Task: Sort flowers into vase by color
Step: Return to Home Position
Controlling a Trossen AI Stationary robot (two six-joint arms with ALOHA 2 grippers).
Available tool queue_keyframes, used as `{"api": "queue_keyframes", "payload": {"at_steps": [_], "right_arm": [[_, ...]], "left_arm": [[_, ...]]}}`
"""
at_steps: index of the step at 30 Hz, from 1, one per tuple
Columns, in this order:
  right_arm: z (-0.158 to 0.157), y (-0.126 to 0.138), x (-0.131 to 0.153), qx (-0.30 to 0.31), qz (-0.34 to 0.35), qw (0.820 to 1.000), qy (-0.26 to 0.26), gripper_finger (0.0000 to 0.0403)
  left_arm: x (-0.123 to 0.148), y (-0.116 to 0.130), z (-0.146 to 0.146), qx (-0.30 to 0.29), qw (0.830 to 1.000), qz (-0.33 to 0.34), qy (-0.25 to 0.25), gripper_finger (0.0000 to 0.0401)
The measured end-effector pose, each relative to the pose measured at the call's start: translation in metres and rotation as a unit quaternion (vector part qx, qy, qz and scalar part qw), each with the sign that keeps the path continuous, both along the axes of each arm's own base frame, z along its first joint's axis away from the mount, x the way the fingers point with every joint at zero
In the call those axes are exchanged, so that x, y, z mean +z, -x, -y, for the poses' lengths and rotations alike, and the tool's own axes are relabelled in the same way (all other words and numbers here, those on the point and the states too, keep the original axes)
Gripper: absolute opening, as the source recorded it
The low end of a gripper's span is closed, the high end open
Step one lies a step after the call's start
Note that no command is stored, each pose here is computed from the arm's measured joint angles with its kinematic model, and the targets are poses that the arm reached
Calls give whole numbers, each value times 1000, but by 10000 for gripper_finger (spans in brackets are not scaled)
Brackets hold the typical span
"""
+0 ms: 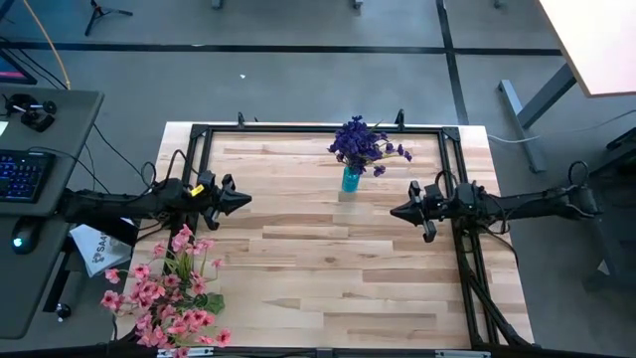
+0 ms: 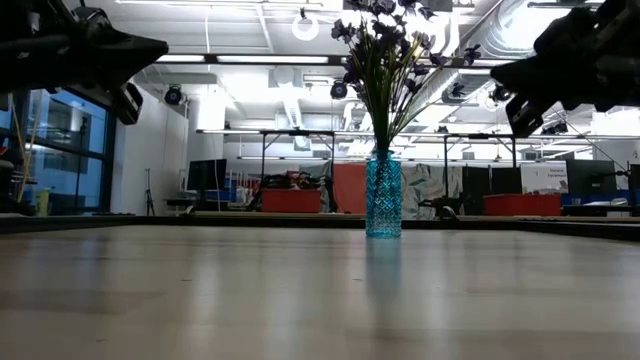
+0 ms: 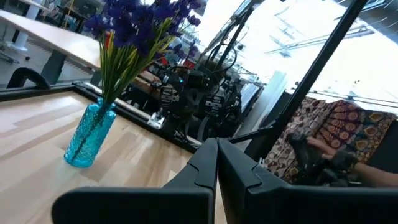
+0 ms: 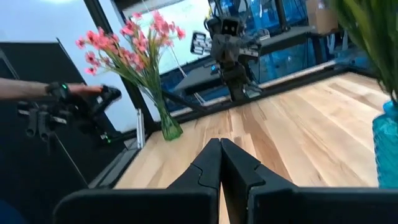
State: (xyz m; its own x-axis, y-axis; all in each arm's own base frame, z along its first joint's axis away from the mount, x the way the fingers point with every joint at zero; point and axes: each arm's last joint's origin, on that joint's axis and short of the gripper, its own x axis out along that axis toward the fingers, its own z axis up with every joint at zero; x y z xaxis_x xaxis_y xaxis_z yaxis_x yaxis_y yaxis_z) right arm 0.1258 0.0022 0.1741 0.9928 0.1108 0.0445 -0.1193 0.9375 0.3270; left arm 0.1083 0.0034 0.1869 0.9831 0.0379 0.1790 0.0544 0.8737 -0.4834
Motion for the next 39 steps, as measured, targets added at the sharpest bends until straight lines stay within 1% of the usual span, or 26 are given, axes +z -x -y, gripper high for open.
{"api": "queue_keyframes", "payload": {"at_steps": [4, 9, 13, 15, 18, 19, 23, 32, 39], "right_arm": [[0, 11, 2, -1, 5, 1000, 0, 0], [1, 21, 3, -8, 17, 1000, 0, 0], [3, 29, 6, -15, 39, 999, 1, 0], [4, 30, 7, -20, 45, 999, 1, 0], [4, 30, 7, -24, 45, 999, 1, 0], [4, 30, 6, -24, 45, 999, 1, 0], [4, 29, 4, -27, 39, 999, 1, 0], [4, 28, -4, -27, -3, 1000, 0, 0], [4, 28, -5, -27, -5, 1000, 0, 0]], "left_arm": [[4, 9, 0, 1, 1000, 26, -1, 0], [6, 15, -1, 11, 999, 44, -1, 0], [1, 14, -2, 12, 1000, 17, 0, 0], [-5, 13, -2, 12, 1000, -14, 1, 0], [-18, 11, -2, 12, 997, -79, 3, 0], [-19, 11, -2, 11, 996, -83, 4, 0], [-18, 11, -1, 6, 997, -78, 3, 0], [-19, 11, 1, -5, 997, -82, 2, 0], [-19, 11, 1, -5, 997, -82, 2, 0]]}}
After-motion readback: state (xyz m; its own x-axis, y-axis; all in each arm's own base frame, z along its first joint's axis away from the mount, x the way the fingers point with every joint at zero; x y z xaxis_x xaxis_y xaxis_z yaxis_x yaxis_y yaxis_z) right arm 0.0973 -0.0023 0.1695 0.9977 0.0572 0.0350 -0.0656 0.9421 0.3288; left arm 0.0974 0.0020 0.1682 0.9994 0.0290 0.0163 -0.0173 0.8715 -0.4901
